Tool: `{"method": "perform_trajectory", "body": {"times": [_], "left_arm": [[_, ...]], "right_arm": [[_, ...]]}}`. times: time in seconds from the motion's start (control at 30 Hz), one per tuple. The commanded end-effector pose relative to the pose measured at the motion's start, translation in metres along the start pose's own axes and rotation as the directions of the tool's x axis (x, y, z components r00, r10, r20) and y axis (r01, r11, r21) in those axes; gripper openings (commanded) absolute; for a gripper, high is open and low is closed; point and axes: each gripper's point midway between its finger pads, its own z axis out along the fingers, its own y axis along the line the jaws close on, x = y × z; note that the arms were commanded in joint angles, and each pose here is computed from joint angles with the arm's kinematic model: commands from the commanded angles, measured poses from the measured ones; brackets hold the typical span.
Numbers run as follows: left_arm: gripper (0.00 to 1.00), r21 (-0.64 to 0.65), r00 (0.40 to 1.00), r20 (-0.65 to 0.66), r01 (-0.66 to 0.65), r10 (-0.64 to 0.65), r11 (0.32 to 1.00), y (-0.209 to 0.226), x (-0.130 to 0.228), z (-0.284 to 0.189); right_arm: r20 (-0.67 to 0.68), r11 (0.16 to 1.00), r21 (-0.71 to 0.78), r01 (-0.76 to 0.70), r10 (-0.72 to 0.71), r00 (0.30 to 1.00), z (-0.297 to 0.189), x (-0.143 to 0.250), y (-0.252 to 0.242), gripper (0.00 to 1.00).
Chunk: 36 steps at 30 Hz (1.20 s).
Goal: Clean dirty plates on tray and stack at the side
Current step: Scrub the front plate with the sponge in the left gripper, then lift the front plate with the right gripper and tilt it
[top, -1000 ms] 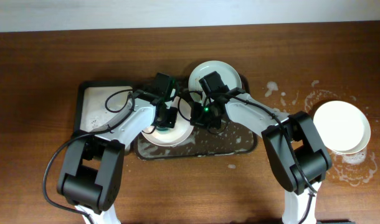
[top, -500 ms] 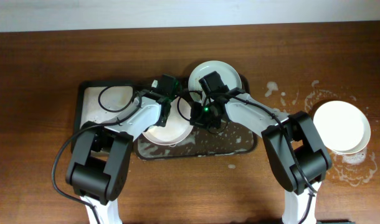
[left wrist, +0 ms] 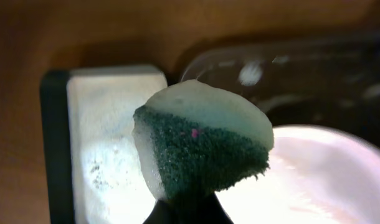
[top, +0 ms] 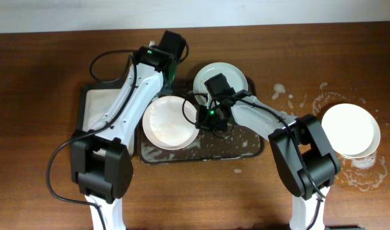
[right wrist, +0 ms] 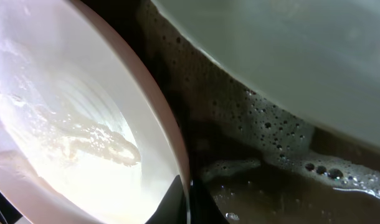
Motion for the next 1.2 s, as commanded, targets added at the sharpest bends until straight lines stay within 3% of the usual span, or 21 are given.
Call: {"method": "perform_trajectory", "body": {"times": [0.0, 0.1, 0.17, 0.23, 0.3, 0.33, 0.4, 0.47, 0.5, 0.6, 0.73, 1.17], "left_arm": [[0.01, 0.114, 0.999, 0.015, 0.041, -0.043, 0.993, -0.009, -0.015, -0.022], [0.01, 0.196, 0.998, -0.024, 0.067, -0.063, 0.978, -0.013, -0.013, -0.018], [0.01, 0.26, 0.994, -0.066, 0.103, -0.089, 0.96, -0.011, -0.01, -0.014], [0.01, 0.297, 0.99, -0.094, 0.125, -0.101, 0.947, -0.01, -0.008, -0.01], [0.01, 0.304, 0.988, -0.115, 0.131, -0.1, 0.944, -0.013, -0.002, -0.001], [0.01, 0.308, 0.987, -0.126, 0.131, -0.096, 0.943, -0.016, 0.003, 0.004], [0.01, 0.348, 0.985, -0.151, 0.135, -0.087, 0.928, -0.029, 0.012, 0.016], [0.01, 0.368, 0.983, -0.168, 0.137, -0.079, 0.92, -0.037, 0.021, 0.027], [0.01, 0.38, 0.98, -0.186, 0.139, -0.072, 0.915, -0.041, 0.028, 0.031], [0.01, 0.378, 0.979, -0.192, 0.139, -0.069, 0.915, -0.042, 0.031, 0.034], [0.01, 0.38, 0.98, -0.188, 0.138, -0.07, 0.915, -0.042, 0.03, 0.034], [0.01, 0.379, 0.98, -0.188, 0.138, -0.07, 0.915, -0.042, 0.029, 0.034]], "right_arm": [[0.0, 0.995, -0.036, 0.091, -0.091, 0.996, -0.005, -0.002, 0.006, 0.04], [0.104, 0.982, 0.008, 0.191, -0.191, 0.976, -0.053, -0.009, 0.021, 0.04], [0.238, 0.965, 0.143, 0.22, -0.249, 0.939, -0.114, -0.015, 0.021, 0.04], [0.36, 0.939, 0.301, 0.167, -0.274, 0.892, -0.166, -0.021, 0.005, 0.04], [0.537, 0.852, 0.524, 0.002, -0.332, 0.775, -0.243, -0.031, -0.023, 0.04], [0.576, 0.769, 0.635, -0.077, -0.404, 0.711, -0.275, -0.035, -0.035, 0.04], [0.55, 0.568, 0.8, -0.196, -0.561, 0.619, -0.312, -0.032, -0.038, 0.04], [0.52, 0.451, 0.85, -0.272, -0.641, 0.565, -0.329, -0.024, -0.03, 0.04], [0.451, 0.343, 0.892, -0.294, -0.715, 0.534, -0.336, -0.017, -0.017, 0.04], [0.172, 0.144, 0.985, -0.094, -0.816, 0.551, -0.313, -0.01, 0.006, 0.04], [0.122, 0.108, 0.992, -0.059, -0.821, 0.557, -0.301, -0.009, 0.007, 0.04], [0.126, 0.104, 0.992, -0.071, -0.821, 0.557, -0.303, -0.009, 0.007, 0.04]]}}
